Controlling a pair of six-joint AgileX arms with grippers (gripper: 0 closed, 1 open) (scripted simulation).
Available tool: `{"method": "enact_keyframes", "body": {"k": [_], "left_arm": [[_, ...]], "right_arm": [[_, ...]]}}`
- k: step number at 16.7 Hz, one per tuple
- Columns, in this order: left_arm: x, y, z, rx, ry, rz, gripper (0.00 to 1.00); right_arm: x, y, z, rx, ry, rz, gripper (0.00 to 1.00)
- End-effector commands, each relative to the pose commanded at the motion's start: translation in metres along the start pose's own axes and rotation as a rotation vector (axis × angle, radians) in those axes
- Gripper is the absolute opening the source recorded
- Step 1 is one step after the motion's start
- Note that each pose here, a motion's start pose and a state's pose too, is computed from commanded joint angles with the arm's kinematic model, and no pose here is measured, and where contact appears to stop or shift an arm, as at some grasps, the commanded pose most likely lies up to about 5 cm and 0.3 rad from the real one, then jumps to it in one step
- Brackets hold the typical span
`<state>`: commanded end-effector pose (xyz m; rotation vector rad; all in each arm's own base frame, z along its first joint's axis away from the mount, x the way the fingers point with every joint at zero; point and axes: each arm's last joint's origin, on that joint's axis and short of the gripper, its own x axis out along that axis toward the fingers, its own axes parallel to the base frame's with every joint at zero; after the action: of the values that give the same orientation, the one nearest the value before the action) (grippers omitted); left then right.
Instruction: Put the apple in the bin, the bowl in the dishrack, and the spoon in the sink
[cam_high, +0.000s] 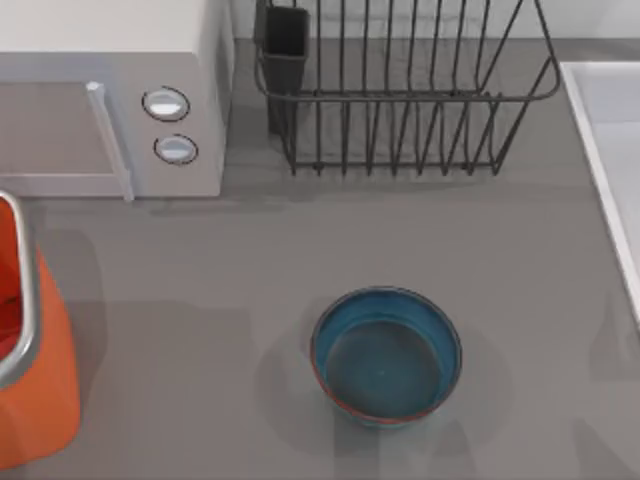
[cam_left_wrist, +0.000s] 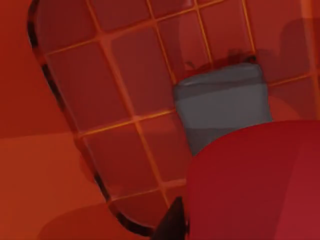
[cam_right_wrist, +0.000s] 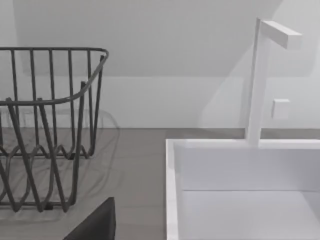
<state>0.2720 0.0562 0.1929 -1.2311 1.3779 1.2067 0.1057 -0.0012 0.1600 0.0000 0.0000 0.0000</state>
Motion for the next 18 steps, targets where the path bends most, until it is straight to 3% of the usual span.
{"method": "enact_keyframes", "body": {"k": [2, 15, 18], "left_arm": [[0.0000, 0.0000, 0.0000, 0.000, 0.000, 0.000, 0.00], [0.0000, 0.0000, 0.0000, 0.000, 0.000, 0.000, 0.98], [0.0000, 0.0000, 0.0000, 0.000, 0.000, 0.000, 1.00]], "right_arm": [[0.0000, 0.0000, 0.0000, 0.000, 0.000, 0.000, 1.00], [0.0000, 0.0000, 0.0000, 0.000, 0.000, 0.000, 1.00], [0.0000, 0.0000, 0.0000, 0.000, 0.000, 0.000, 1.00]]}}
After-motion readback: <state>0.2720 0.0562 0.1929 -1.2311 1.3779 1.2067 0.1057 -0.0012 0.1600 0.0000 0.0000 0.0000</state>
